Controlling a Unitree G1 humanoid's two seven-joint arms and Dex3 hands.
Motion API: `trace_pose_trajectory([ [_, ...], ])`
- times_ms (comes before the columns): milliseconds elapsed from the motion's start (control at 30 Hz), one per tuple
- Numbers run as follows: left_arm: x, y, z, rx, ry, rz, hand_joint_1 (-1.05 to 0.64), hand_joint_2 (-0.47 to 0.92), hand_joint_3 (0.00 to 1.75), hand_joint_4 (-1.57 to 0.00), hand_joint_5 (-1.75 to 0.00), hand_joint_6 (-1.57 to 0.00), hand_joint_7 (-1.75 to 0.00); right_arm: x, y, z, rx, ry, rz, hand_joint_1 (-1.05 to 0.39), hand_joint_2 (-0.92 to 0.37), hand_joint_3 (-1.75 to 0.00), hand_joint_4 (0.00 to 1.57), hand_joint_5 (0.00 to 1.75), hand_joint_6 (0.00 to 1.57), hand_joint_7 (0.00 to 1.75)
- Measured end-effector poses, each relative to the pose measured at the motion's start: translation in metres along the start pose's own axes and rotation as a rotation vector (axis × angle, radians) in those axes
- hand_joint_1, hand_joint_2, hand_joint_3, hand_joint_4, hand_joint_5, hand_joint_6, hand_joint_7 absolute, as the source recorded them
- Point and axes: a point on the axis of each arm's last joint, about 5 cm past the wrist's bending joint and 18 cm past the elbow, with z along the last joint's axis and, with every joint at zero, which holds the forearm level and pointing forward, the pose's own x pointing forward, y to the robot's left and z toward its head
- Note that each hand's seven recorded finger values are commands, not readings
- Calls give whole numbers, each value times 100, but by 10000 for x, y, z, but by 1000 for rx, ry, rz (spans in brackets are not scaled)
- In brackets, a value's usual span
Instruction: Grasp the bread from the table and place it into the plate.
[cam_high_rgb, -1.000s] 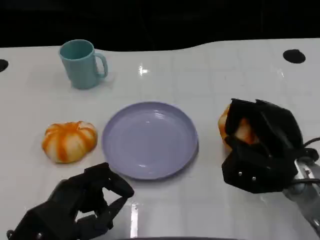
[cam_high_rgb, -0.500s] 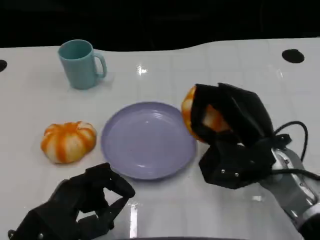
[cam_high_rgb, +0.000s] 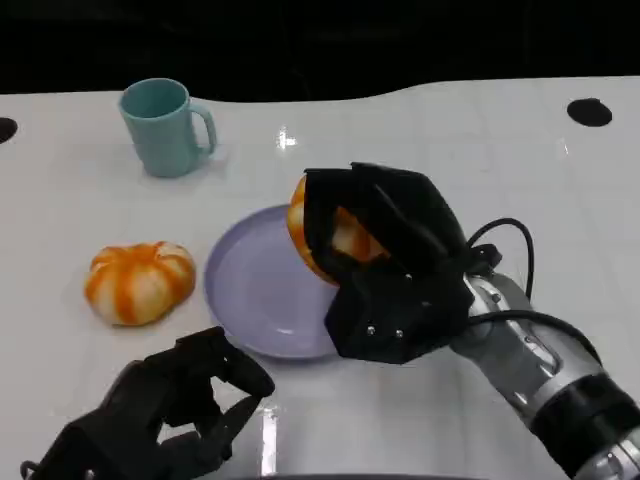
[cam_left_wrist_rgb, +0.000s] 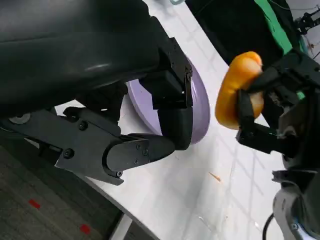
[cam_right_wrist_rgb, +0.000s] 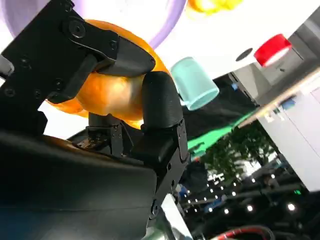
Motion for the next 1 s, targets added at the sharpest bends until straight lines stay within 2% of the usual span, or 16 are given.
trace_pose_trajectory([
  [67,0,-2,2,-1,-2,0,-29,80,67,-76,-175,-63,-129,41,22,3,5,9,23,-12,-23,-141,92,175,85,126],
  [100,1,-3,3,-2,-2,0,-30,80,67,-76,-175,-63,-129,53,26,0,7,13,34,-14,-28,-125,90,175,89,101],
  [167,-1,-4,3,-2,-2,1,-30,80,67,-76,-175,-63,-129,70,48,-4,21,28,57,-16,-44,-90,82,172,95,64],
  [200,-1,-5,4,-2,-2,0,-30,80,68,-76,-175,-63,-129,82,60,-3,23,37,79,-18,-53,-74,75,163,95,46],
  [233,-1,-6,4,-2,-3,0,-30,80,68,-76,-175,-63,-130,91,71,-2,25,50,99,-20,-61,-60,70,142,93,34],
  [300,0,-8,4,-4,-3,0,-31,79,68,-76,-175,-63,-129,105,88,-3,31,73,152,-30,-82,-27,56,75,80,10],
  [333,0,-9,5,-4,-3,0,-31,79,68,-76,-175,-63,-129,109,90,-4,31,78,179,-34,-87,-21,49,60,71,5],
  [400,0,-10,5,-5,-3,1,-31,79,68,-77,-175,-63,-129,127,84,2,15,81,239,-43,-91,-18,33,41,56,1],
  [433,0,-11,5,-6,-4,1,-31,79,68,-77,-175,-63,-129,140,74,8,1,78,269,-52,-92,-20,21,33,42,1],
  [533,2,-17,6,-9,-5,1,-31,79,68,-77,-175,-63,-130,174,52,28,-35,86,348,-64,-92,-23,6,25,26,0],
  [700,2,-16,6,-8,-5,1,-31,79,68,-77,-175,-63,-129,179,30,26,-97,109,423,-75,-92,-29,0,23,17,0],
  [1000,2,-15,6,-8,-5,2,-30,79,68,-77,-175,-64,-129,190,-87,49,-200,89,447,-80,-92,-30,0,21,14,0],
])
